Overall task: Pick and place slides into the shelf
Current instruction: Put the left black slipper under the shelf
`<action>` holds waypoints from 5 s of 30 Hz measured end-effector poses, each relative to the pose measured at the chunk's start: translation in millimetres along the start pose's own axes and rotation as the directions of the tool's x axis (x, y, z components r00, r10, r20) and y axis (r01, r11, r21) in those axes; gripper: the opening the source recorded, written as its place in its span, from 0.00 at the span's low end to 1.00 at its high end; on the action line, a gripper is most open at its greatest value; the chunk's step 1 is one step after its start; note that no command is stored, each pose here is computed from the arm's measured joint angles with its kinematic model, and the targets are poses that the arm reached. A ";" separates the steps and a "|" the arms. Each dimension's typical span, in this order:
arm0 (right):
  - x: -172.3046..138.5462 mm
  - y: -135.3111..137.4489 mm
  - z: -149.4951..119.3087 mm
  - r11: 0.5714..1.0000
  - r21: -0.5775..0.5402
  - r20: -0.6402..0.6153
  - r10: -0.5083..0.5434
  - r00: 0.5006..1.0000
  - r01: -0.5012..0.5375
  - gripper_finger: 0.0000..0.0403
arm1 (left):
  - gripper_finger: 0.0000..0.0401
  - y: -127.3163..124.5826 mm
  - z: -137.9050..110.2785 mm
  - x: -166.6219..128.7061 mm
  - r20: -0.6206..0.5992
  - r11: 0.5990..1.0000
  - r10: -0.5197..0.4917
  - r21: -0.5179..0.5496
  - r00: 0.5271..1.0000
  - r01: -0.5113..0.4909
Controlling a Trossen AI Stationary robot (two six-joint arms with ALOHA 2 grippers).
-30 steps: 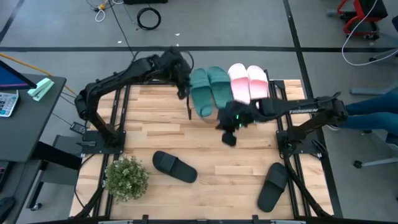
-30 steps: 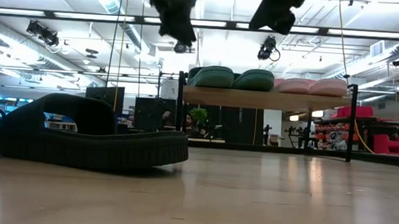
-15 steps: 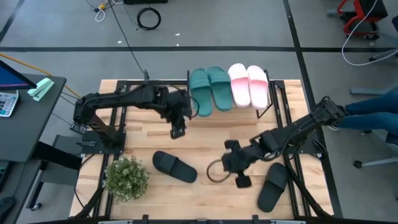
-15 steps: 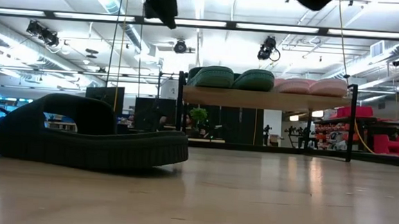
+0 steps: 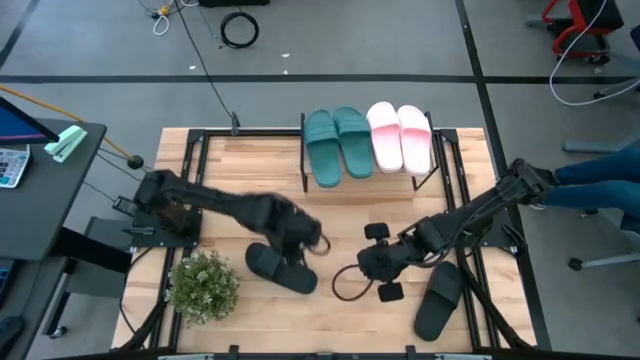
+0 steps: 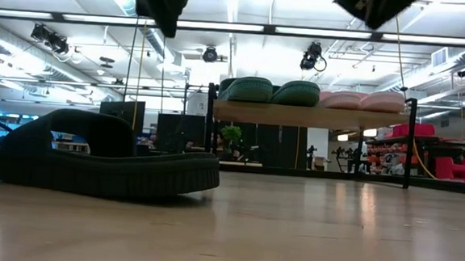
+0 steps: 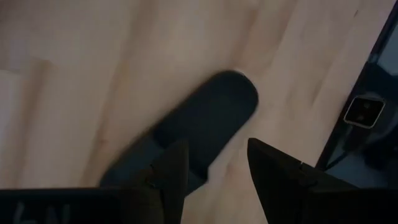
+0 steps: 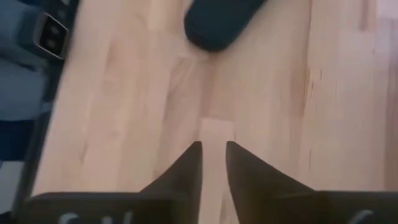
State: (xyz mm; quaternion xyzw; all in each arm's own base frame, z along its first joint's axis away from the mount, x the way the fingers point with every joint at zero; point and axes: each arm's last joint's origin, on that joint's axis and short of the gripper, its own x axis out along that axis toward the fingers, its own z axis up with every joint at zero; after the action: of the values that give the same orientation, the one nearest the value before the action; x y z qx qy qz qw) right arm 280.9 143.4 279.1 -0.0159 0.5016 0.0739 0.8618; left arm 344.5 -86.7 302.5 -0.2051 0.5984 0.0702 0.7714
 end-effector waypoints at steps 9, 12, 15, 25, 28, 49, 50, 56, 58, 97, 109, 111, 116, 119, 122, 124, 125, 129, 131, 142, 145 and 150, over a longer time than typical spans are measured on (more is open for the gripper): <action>17.7 -1.5 -2.5 1.000 0.021 -0.082 -0.012 0.997 0.014 0.34 | 0.43 -30.5 -25.5 70.4 -0.187 0.971 0.211 -0.070 0.959 -0.227; 17.5 -0.9 -2.4 1.000 0.019 -0.079 -0.010 0.997 0.011 0.35 | 0.43 -25.5 -35.6 83.9 -0.241 0.908 0.385 -0.074 0.891 -0.413; 16.0 -1.0 -2.4 1.000 0.019 -0.076 -0.007 0.997 0.008 0.34 | 0.43 -24.3 -41.3 94.6 -0.269 0.855 0.470 -0.097 0.841 -0.509; 15.2 -1.1 -2.6 1.000 0.018 -0.077 -0.004 0.997 0.005 0.34 | 0.43 -32.4 -40.4 111.5 -0.210 0.826 0.467 -0.244 0.859 -0.509; 15.2 -1.3 -3.2 1.000 0.017 -0.084 -0.006 0.996 0.007 0.34 | 0.43 -32.9 -39.7 110.6 -0.208 0.811 0.466 -0.289 0.860 -0.509; 14.5 2.4 -5.0 0.991 -0.131 -0.089 -0.003 0.996 -0.008 0.34 | 0.20 -21.8 -58.8 117.8 -0.265 0.650 0.578 -0.421 0.772 -0.632; 14.5 2.3 -4.9 0.991 -0.131 -0.089 -0.003 0.996 -0.008 0.33 | 0.13 -21.5 -58.6 117.7 -0.268 0.661 0.578 -0.400 0.771 -0.635; 14.4 2.4 -5.0 0.985 -0.175 -0.088 -0.003 0.996 -0.012 0.33 | 0.04 -13.8 -48.1 117.4 -0.191 0.716 0.621 -0.257 0.760 -0.649; 14.4 2.3 -4.9 0.984 -0.176 -0.088 -0.003 0.996 -0.012 0.33 | 0.02 -11.6 -36.4 116.9 -0.127 0.755 0.616 -0.188 0.778 -0.628; 14.3 2.5 -4.1 1.000 0.016 -0.080 0.000 0.997 0.002 0.33 | 0.02 91.2 103.1 99.3 0.332 0.685 0.636 0.174 0.697 -0.708; 14.4 2.5 -3.7 0.999 0.042 -0.073 -0.006 0.997 0.009 0.33 | 0.04 111.4 112.2 138.5 0.281 0.656 0.677 0.188 0.680 -0.731; 14.4 2.4 -3.8 0.999 0.042 -0.074 -0.007 0.997 0.010 0.33 | 0.07 109.3 111.2 140.8 0.281 0.653 0.675 0.201 0.682 -0.730; 14.4 2.5 -3.7 0.999 0.042 -0.074 -0.007 0.997 0.010 0.33 | 0.18 101.0 106.8 144.4 0.282 0.646 0.672 0.229 0.685 -0.728; 14.4 2.4 -3.7 0.999 0.042 -0.074 -0.007 0.997 0.010 0.33 | 0.29 96.6 103.0 146.6 0.271 0.646 0.672 0.241 0.689 -0.725; 14.4 2.5 -3.8 0.999 0.042 -0.074 -0.007 0.997 0.010 0.33 | 0.41 91.0 99.1 147.8 0.264 0.663 0.668 0.216 0.696 -0.717; 14.4 2.4 -3.7 0.999 0.042 -0.074 -0.007 0.997 0.010 0.33 | 0.48 83.0 94.3 147.6 0.258 0.671 0.661 0.217 0.705 -0.709; 14.4 2.5 -3.8 0.999 0.042 -0.074 -0.007 0.997 0.010 0.33 | 0.50 78.2 92.6 146.7 0.259 0.677 0.655 0.216 0.710 -0.704; 14.4 2.4 -3.8 0.999 0.041 -0.074 -0.007 0.997 0.010 0.33 | 0.54 47.5 84.2 139.8 0.283 0.694 0.624 0.229 0.729 -0.683; 14.4 2.4 -3.7 0.999 0.041 -0.072 -0.010 0.997 0.013 0.33 | 0.52 31.4 78.9 134.3 0.290 0.702 0.608 0.239 0.739 -0.671; 13.9 5.4 -4.5 0.999 0.029 -0.067 -0.017 0.998 0.019 0.33 | 0.40 -14.3 62.6 126.6 0.319 0.798 0.482 0.224 0.816 -0.559; 13.4 9.2 -6.0 1.000 0.021 -0.068 -0.015 0.998 0.016 0.33 | 0.33 -13.1 63.5 135.8 0.275 0.841 0.447 0.195 0.851 -0.505; 12.0 18.0 -9.4 1.000 -0.003 -0.071 -0.003 0.997 0.003 0.33 | 0.07 -18.4 61.2 162.0 0.240 0.856 0.401 0.244 0.884 -0.455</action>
State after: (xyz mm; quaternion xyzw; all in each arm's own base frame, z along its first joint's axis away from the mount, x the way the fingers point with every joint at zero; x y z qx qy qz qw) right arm 276.0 161.6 264.9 -0.0207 0.5316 0.0728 0.8436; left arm 450.1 -101.2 164.8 0.0576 0.5600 0.1694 0.8089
